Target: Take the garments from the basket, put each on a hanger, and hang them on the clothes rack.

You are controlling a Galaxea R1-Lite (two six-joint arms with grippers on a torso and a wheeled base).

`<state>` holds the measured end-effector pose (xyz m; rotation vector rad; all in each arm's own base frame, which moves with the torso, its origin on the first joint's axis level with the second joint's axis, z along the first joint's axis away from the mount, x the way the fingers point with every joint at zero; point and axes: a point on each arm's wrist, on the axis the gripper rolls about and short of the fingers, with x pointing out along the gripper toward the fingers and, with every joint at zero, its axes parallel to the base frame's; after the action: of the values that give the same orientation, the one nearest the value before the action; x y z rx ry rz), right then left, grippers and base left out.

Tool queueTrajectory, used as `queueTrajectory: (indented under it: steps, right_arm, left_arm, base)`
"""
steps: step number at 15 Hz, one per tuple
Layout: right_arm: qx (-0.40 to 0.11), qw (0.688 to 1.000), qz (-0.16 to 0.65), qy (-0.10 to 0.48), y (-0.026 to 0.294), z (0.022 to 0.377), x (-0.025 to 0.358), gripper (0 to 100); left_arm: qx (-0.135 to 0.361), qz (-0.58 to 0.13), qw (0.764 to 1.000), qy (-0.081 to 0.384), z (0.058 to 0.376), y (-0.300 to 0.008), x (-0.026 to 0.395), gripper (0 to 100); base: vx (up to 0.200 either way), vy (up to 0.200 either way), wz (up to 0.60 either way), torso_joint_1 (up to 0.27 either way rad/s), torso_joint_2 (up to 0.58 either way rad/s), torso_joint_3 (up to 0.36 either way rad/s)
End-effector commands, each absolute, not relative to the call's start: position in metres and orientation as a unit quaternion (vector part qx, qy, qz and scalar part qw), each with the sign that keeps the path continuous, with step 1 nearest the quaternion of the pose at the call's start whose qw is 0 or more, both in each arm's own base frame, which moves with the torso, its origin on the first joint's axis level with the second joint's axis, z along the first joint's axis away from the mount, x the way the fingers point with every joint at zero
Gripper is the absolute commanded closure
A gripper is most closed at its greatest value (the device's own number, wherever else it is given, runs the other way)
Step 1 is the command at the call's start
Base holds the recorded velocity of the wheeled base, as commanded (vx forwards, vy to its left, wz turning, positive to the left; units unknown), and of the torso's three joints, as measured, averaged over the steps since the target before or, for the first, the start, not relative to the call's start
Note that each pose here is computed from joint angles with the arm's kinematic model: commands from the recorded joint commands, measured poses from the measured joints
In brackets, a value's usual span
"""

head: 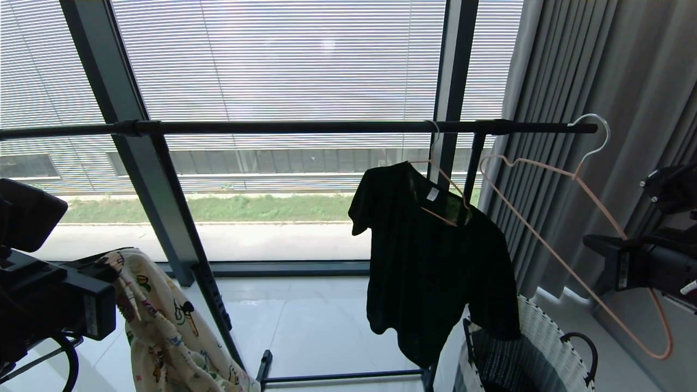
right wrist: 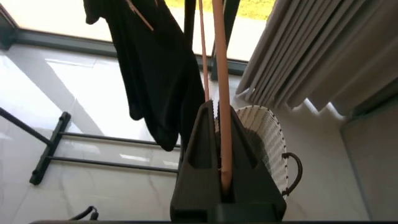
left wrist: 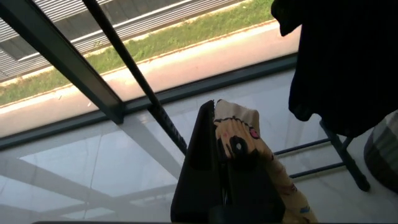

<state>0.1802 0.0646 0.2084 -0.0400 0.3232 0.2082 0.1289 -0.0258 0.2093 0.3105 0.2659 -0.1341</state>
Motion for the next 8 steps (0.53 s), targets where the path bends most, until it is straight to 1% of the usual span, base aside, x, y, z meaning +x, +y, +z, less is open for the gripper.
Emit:
queueTrajectory:
  steps: [1, 2, 4, 6, 8]
  right_arm:
    - [-0.019, 0.982, 0.105, 0.158, 0.065, 0.210, 0.179, 100]
    - [-0.019, 0.981, 0.112, 0.155, 0.066, 0.211, 0.178, 100]
    - [-0.018, 0.979, 0.151, 0.139, 0.075, 0.218, 0.167, 100]
    - [-0.023, 0.961, 0.238, 0.137, 0.095, 0.218, 0.145, 100]
    - [-0.038, 0.938, 0.310, 0.149, 0.114, 0.209, 0.126, 100]
  left_arm:
    - [0.156, -0.068, 0.976, 0.138, 0.207, -0.026, 0.130, 100]
    - [0.158, -0.070, 0.975, 0.140, 0.206, -0.026, 0.130, 100]
    - [0.159, -0.076, 0.973, 0.150, 0.201, -0.027, 0.132, 100]
    - [0.159, -0.103, 0.970, 0.155, 0.202, -0.034, 0.140, 100]
    - [0.159, -0.105, 0.969, 0.160, 0.207, -0.039, 0.155, 100]
  base:
    - [-0.200, 0.000, 0.00, 0.002, 0.01, 0.002]
    - [0.000, 0.000, 0.00, 0.000, 0.00, 0.000]
    - [0.000, 0.000, 0.00, 0.000, 0.00, 0.000]
    - [0.000, 0.000, 0.00, 0.000, 0.00, 0.000]
    - [0.000, 0.000, 0.00, 0.000, 0.00, 0.000]
